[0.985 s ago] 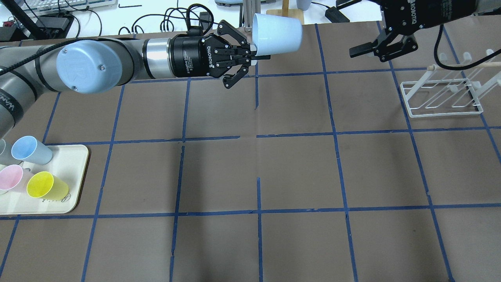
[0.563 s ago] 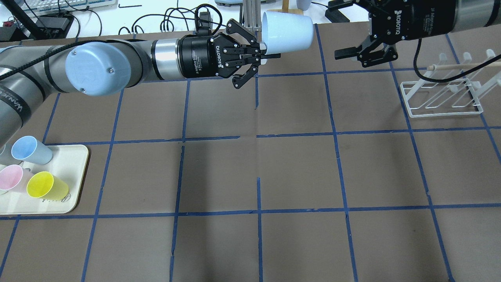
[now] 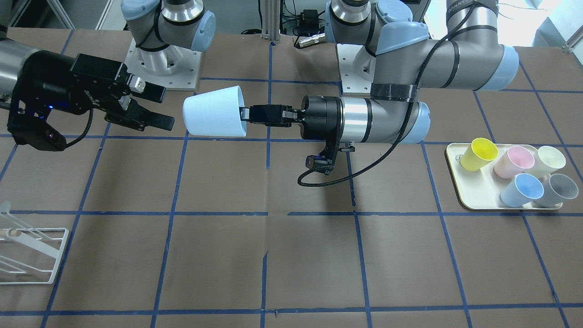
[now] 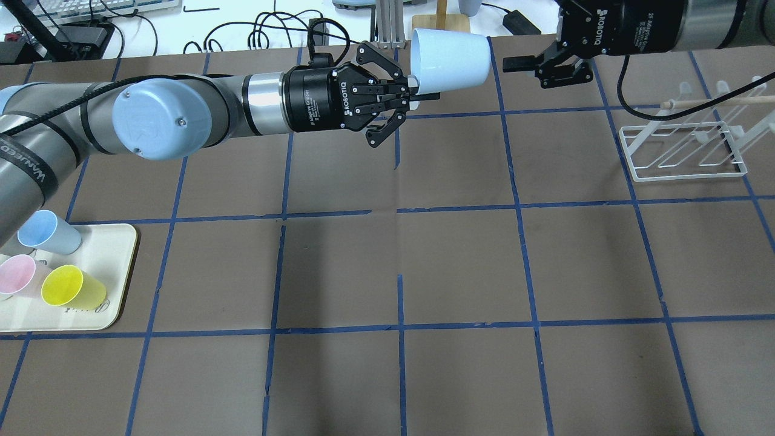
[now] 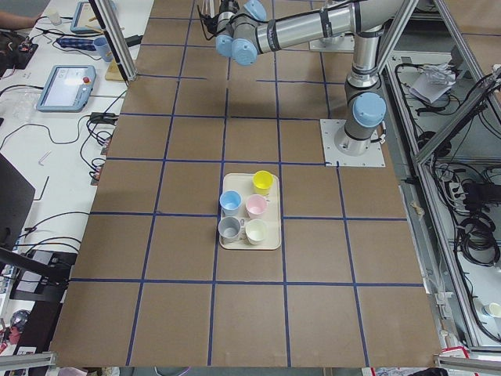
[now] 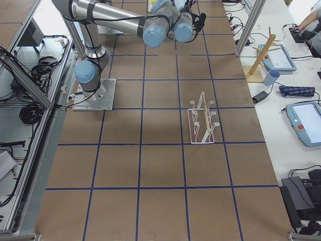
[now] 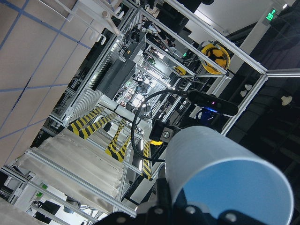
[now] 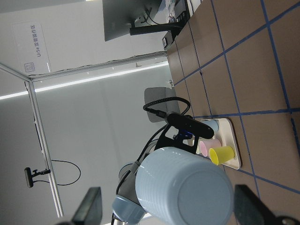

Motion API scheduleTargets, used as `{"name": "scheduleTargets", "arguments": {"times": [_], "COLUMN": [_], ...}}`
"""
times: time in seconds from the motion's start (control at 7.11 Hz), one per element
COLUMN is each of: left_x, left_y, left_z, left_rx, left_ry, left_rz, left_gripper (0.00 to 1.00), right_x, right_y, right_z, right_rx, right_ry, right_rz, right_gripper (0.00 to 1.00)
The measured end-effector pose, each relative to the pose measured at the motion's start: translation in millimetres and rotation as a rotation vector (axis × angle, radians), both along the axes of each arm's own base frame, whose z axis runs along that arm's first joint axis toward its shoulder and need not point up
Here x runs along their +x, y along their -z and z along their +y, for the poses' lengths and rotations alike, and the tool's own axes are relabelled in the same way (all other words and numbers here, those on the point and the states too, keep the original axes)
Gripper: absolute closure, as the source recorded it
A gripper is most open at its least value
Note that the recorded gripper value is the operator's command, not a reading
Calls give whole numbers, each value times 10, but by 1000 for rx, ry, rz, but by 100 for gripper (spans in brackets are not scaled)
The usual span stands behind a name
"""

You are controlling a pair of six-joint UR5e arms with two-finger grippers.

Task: Transfer IKEA cup to right arm and place on rack

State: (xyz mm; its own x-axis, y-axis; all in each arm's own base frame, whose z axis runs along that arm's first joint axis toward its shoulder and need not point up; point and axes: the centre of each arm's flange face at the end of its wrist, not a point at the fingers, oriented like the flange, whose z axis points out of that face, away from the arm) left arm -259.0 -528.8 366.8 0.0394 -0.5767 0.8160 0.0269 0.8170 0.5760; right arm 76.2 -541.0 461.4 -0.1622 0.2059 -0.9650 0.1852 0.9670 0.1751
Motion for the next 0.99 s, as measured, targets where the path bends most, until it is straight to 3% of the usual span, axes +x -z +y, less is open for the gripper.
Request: {"name": "scheduleTargets", "arguments": {"times": [0.84,0.99], "left_x": [-1,-1], "left_y": [58,67], "left_z": [-16,-19], "left_rx": [6,7], "left_ry": [-1,-1], "left_rz": [0,0], "left_gripper": [100,100], "right_x": [250,298], "right_y": [369,398], "right_z": [74,69], "right_rx": [73,85], "right_ry": [-46,-54], "right_rz": [-22,-25], "right_gripper": [0,4]}}
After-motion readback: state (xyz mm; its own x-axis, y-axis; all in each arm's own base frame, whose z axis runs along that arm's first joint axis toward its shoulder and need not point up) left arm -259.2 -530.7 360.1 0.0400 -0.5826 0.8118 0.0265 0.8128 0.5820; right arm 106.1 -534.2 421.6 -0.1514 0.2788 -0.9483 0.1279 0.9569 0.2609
